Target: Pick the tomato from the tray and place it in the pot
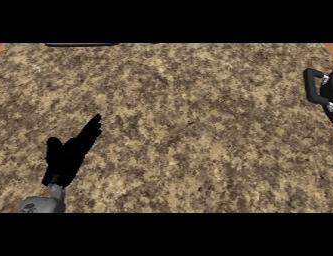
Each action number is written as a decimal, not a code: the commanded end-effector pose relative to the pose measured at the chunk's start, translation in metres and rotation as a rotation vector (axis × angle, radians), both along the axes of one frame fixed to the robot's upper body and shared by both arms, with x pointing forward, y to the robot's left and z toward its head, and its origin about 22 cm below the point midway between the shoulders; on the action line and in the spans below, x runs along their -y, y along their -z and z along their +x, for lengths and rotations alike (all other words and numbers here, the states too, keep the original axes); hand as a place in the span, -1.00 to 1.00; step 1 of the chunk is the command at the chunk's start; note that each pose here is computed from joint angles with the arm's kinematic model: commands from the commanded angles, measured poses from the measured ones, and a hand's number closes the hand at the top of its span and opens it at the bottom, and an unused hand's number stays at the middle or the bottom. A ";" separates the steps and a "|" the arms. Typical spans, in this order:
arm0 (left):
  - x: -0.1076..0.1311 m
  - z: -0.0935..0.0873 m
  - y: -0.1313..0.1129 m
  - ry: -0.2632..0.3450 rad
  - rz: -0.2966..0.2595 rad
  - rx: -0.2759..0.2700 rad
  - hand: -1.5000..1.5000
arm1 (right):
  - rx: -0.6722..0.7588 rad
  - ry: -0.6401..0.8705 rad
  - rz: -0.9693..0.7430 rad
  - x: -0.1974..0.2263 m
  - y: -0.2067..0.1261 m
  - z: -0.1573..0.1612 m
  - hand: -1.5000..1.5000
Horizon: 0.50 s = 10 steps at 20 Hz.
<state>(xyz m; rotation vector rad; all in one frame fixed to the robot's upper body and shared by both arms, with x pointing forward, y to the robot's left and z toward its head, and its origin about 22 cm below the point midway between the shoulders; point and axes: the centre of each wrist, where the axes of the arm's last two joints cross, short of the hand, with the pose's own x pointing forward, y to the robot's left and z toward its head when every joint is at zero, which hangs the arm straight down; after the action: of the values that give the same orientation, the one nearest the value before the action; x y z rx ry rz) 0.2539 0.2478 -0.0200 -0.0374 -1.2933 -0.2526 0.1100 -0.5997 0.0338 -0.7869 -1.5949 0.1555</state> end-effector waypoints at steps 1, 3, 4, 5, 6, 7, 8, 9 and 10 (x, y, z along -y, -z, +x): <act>0.008 -0.004 -0.001 0.028 0.002 -0.015 0.00 | 0.050 -0.018 -0.098 0.014 -0.029 -0.018 1.00; -0.006 0.008 0.002 0.025 0.005 -0.010 0.00 | 0.036 0.003 -0.145 0.013 -0.058 0.011 1.00; -0.004 0.001 0.011 0.012 -0.003 -0.024 0.00 | 0.026 0.002 -0.147 0.012 -0.066 0.011 1.00; 0.006 -0.004 -0.006 0.016 0.023 -0.025 0.00 | 0.015 0.005 -0.155 0.001 -0.058 0.016 1.00; -0.005 0.007 -0.015 0.024 0.009 -0.017 0.00 | 0.018 -0.001 -0.174 -0.002 -0.073 0.025 1.00; 0.007 0.002 -0.005 0.016 0.007 -0.009 0.00 | 0.011 -0.001 -0.183 0.000 -0.090 0.036 1.00; 0.007 0.002 0.004 0.028 0.004 -0.026 0.00 | 0.005 0.011 -0.189 -0.010 -0.098 0.048 1.00; 0.000 0.000 -0.011 0.022 -0.013 -0.032 0.00 | -0.008 0.026 -0.209 -0.009 -0.099 0.050 1.00; 0.011 -0.004 0.010 0.034 -0.005 -0.021 0.00 | 0.004 0.009 -0.194 -0.012 -0.120 0.053 1.00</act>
<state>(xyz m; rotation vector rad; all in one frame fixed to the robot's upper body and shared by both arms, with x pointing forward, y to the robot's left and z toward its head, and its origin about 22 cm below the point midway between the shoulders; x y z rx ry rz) 0.2549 0.2437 -0.0173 -0.0549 -1.2825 -0.2715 0.1451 -0.5983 0.1168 -0.9249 -1.5981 0.2838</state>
